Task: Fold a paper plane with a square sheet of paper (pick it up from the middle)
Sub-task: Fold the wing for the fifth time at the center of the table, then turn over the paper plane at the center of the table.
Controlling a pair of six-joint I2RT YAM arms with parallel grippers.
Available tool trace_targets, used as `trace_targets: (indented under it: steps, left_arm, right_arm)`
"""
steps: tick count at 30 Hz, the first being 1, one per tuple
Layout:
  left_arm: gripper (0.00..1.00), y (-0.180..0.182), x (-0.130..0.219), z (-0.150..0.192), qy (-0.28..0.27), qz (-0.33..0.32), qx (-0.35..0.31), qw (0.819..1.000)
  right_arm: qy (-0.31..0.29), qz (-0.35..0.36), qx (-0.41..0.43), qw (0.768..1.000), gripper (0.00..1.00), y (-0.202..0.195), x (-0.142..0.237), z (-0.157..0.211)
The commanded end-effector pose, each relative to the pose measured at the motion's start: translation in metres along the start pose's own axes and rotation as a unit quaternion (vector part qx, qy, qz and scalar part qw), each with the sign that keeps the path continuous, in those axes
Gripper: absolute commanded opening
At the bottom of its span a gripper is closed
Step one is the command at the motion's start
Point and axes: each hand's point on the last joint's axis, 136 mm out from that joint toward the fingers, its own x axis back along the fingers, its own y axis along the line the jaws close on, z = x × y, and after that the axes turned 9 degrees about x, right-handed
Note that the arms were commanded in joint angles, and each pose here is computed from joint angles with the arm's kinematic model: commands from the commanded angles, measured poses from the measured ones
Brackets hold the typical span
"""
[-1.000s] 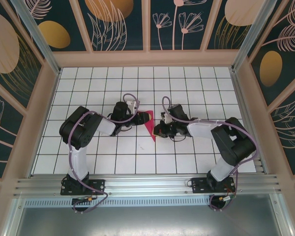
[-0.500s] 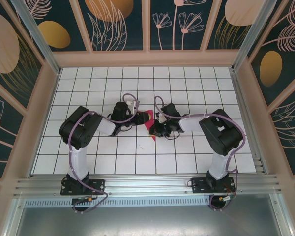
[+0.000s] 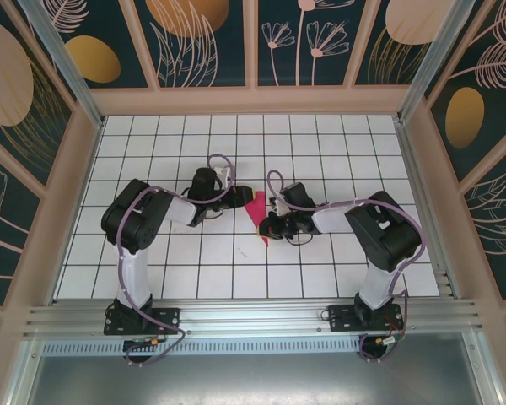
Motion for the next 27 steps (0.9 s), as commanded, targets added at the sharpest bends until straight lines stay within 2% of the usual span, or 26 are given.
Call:
trace_targets:
  steps: [1, 7, 13, 17, 20, 23, 27]
  left_arm:
    - [0.50, 0.011, -0.001, -0.012, -0.009, -0.009, -0.005, 1.000]
    - [0.51, 0.000, 0.005, -0.026, -0.025, 0.007, -0.003, 1.000]
    - [0.56, -0.033, 0.029, -0.050, -0.067, 0.010, -0.012, 0.998]
    - [0.56, -0.043, 0.050, -0.049, -0.083, -0.009, -0.010, 0.996]
    - [0.56, -0.047, 0.067, -0.033, -0.082, 0.002, 0.010, 0.997]
    - [0.56, -0.045, 0.078, -0.011, -0.077, 0.003, 0.032, 0.997]
    - [0.56, -0.043, 0.079, 0.022, -0.054, 0.002, 0.051, 0.997]
  right_arm:
    - [0.085, 0.063, -0.058, 0.993, 0.00, -0.043, -0.001, 0.059]
    - [0.068, 0.042, -0.038, 0.996, 0.00, -0.025, 0.003, 0.040]
    - [0.017, 0.009, 0.023, 1.000, 0.00, 0.024, 0.023, -0.008]
    - [-0.031, -0.001, 0.060, 0.998, 0.14, 0.053, 0.049, -0.035]
    - [-0.077, 0.030, 0.062, 0.995, 0.27, 0.045, 0.070, -0.051]
    - [-0.113, 0.101, 0.037, 0.988, 0.38, 0.011, 0.085, -0.062]
    - [-0.112, 0.107, 0.030, 0.987, 0.40, -0.009, 0.080, -0.067]
